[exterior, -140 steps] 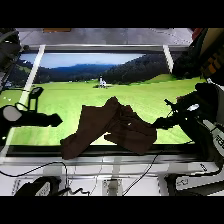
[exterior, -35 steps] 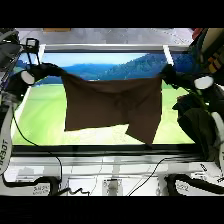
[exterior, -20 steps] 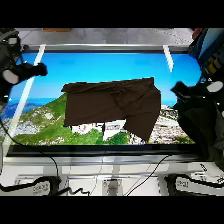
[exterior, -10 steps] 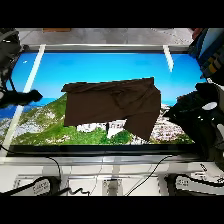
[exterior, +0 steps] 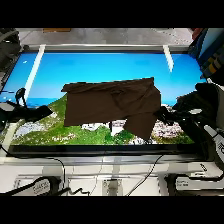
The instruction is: Fold the clothes and pants, and hang the long-sleeved shirts on hangers.
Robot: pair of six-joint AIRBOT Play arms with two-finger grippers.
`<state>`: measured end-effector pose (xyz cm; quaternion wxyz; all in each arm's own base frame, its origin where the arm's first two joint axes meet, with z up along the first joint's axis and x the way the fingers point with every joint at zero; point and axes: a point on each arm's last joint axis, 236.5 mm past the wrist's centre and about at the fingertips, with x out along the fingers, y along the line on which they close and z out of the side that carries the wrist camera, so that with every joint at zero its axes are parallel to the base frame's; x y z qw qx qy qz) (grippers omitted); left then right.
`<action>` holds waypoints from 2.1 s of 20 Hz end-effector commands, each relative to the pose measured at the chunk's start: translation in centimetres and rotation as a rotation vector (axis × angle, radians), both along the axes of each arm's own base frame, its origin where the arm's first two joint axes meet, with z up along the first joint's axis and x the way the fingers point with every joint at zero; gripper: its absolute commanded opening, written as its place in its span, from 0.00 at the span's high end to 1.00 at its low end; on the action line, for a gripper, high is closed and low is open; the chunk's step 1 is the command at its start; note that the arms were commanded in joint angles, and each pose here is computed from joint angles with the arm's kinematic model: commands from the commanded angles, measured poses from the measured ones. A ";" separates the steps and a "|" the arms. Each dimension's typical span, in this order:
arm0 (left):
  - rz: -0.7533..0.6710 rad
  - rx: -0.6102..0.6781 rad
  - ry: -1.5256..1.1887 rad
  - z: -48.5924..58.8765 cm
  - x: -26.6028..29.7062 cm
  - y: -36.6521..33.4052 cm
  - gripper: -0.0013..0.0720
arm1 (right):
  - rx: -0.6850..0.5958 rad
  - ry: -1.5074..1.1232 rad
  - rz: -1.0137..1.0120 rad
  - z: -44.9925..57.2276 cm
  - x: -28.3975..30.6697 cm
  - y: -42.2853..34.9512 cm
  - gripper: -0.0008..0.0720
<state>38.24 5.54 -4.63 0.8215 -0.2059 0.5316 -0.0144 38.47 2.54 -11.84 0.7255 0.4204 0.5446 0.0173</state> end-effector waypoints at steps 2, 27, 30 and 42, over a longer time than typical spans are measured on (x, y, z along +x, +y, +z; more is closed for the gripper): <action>-0.007 -0.024 0.038 -0.9 -1.0 -0.6 0.32 | -0.060 -0.044 -0.032 -0.8 1.3 -1.2 0.58; -0.262 -0.162 0.035 -0.9 0.7 -10.6 0.96 | -0.102 -0.291 0.240 9.6 4.2 0.5 0.97; -0.226 -0.071 -0.221 9.5 5.0 -7.0 0.96 | -0.187 -0.458 0.300 17.6 5.3 0.3 0.97; 0.136 0.436 -1.388 53.3 -7.8 -1.7 0.96 | -0.471 -1.303 0.205 55.1 -11.3 5.8 0.97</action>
